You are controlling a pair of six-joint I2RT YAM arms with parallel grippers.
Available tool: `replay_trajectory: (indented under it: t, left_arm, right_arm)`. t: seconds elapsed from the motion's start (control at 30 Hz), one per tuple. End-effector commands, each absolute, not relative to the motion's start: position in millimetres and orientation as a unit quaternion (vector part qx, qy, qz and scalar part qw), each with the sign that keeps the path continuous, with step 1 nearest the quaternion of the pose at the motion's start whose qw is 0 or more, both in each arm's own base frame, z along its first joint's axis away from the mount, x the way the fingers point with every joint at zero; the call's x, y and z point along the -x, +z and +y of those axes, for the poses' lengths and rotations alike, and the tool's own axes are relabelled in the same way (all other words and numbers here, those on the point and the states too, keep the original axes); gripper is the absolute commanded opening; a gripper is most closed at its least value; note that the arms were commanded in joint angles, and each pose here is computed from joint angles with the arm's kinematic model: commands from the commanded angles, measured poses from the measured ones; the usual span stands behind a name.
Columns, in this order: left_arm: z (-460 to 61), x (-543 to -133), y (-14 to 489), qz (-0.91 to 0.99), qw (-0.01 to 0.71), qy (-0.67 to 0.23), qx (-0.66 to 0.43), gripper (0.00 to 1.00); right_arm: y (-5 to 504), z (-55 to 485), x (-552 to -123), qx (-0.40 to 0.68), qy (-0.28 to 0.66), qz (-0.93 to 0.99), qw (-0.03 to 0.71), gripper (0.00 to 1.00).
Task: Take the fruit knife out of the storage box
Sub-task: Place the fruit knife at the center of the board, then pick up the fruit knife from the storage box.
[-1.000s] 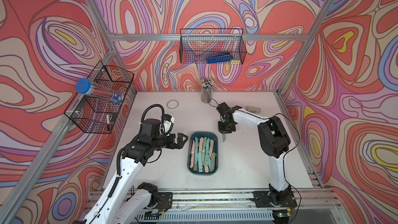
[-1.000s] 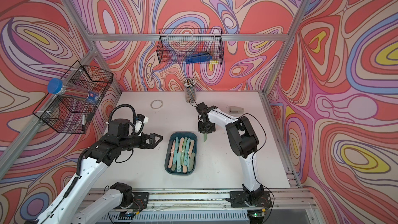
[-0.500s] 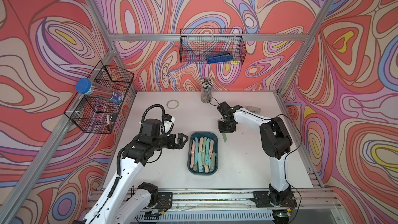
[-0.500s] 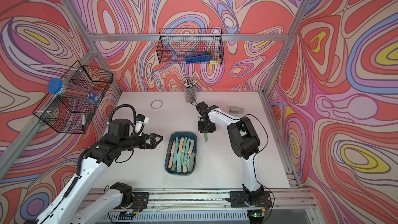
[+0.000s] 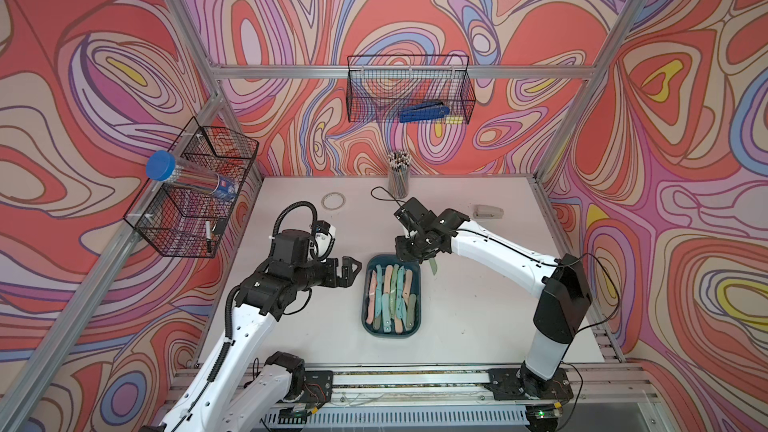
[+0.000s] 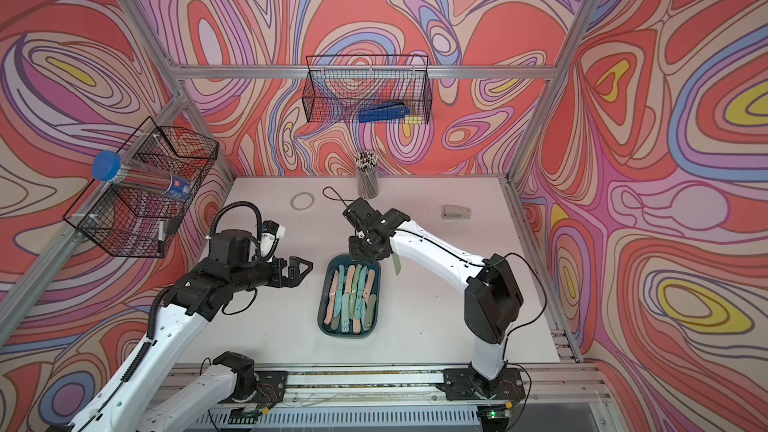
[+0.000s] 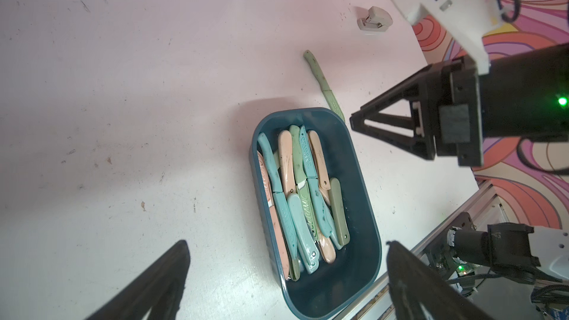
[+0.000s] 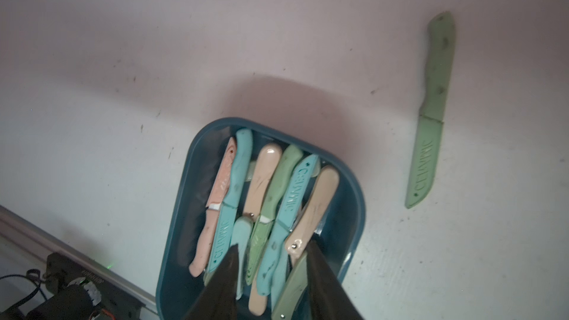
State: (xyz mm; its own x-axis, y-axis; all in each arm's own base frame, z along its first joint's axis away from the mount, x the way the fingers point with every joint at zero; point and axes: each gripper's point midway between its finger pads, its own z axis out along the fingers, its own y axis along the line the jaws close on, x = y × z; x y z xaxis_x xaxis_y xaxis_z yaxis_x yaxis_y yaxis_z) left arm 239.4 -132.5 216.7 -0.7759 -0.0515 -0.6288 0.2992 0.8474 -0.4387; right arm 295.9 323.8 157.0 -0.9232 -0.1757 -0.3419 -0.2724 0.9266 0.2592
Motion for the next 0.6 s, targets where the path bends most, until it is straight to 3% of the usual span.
replay_trajectory:
  t: [0.0,0.57]
  left_arm:
    - [-130.2,-234.0,222.6,0.904,0.331,-0.261,-0.076,0.99]
    - [-129.8,-231.3,225.9,0.9,0.338,-0.263,-0.078,0.99]
  right_arm:
    - [135.8,329.2,-276.8,0.092,0.137,0.979,0.117,0.38]
    - [55.3,344.1,-253.4,0.069,0.095,0.992,0.045,0.33]
